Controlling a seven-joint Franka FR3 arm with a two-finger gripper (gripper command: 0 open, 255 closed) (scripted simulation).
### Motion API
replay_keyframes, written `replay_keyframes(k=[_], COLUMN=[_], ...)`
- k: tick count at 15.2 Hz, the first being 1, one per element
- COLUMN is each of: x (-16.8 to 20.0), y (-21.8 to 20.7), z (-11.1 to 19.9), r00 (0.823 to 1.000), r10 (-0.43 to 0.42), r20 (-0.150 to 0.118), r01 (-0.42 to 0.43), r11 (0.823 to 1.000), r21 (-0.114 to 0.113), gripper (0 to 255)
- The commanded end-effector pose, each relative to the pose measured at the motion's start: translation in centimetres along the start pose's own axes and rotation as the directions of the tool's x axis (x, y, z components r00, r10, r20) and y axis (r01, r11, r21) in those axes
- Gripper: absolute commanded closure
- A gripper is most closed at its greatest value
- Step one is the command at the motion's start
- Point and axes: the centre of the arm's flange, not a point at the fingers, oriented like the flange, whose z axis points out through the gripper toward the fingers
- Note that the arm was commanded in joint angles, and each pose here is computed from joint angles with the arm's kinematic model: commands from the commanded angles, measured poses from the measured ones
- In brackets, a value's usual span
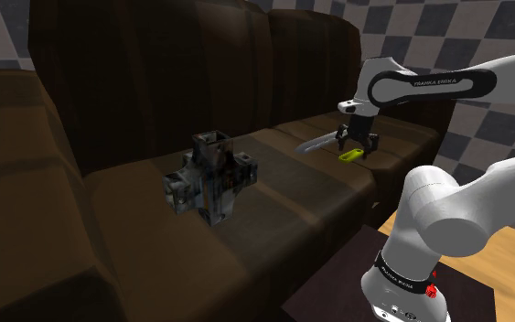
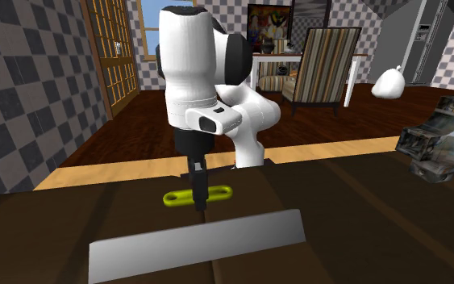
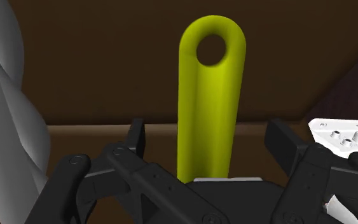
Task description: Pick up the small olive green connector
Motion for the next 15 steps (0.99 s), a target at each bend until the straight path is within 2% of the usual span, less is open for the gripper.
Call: replay_keyframes(k=[1, 9, 15], x=[-0.1, 0.3, -0.1], y=[0.0, -0.1, 0.0], z=[0.2, 0.5, -2.5], r00=[1.000, 1.000, 1.000], r10=[0.000, 0.000, 0.000], r20=[0.000, 0.001, 0.000], r01=[0.000, 0.000, 0.000], r11=[1.000, 1.000, 1.000], r21=[0.000, 0.000, 0.000], gripper=[255, 255, 255])
